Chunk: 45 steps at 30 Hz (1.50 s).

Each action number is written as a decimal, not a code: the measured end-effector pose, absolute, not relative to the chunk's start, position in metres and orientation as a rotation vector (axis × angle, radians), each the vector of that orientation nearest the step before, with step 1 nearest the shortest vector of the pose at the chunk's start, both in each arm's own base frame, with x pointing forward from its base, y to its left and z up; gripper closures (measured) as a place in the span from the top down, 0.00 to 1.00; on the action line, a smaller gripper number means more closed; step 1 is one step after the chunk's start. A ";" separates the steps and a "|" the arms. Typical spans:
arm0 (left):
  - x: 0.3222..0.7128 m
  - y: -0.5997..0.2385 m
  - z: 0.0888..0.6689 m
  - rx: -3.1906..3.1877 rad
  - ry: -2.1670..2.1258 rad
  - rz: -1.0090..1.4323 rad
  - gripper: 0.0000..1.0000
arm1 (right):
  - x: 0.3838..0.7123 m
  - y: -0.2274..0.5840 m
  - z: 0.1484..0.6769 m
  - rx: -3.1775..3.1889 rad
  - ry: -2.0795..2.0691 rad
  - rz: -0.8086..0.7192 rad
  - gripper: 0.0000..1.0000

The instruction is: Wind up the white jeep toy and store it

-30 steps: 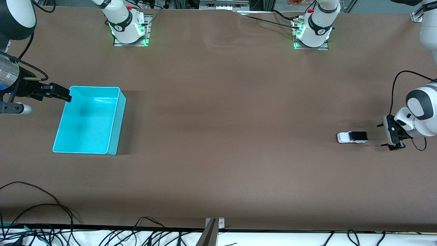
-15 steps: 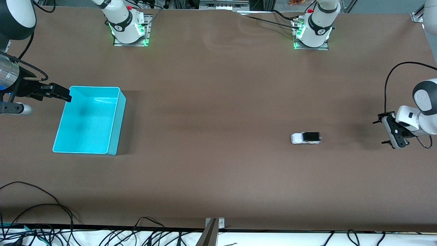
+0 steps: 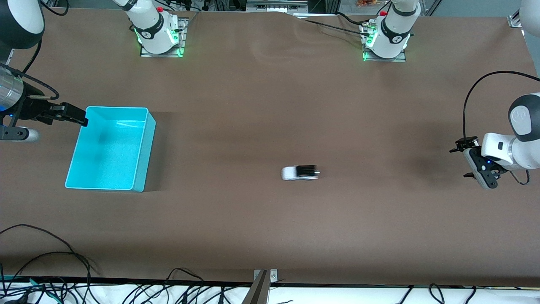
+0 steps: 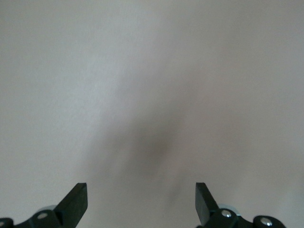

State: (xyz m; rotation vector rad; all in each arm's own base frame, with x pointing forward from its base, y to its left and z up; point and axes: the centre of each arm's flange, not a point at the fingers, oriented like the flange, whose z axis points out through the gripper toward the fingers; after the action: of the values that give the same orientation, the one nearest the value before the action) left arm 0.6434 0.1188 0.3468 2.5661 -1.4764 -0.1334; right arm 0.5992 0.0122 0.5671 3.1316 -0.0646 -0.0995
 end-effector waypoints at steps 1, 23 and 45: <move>0.646 0.112 0.352 2.573 -1.460 -0.145 1.00 | 0.599 0.012 0.568 3.132 -0.065 -0.097 1.00; 0.653 -0.043 0.442 2.746 -1.213 -0.377 1.00 | 0.597 0.013 0.573 3.133 -0.063 -0.083 1.00; 0.623 -0.122 0.490 2.997 -0.778 -0.419 1.00 | 0.606 0.032 0.541 3.101 0.372 -0.177 1.00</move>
State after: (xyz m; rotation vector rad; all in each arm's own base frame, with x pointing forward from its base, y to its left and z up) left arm 0.6234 -0.1217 0.4896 2.9974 -0.7784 -0.4187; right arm 0.6061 0.0323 0.5415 3.1014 0.3720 -0.1766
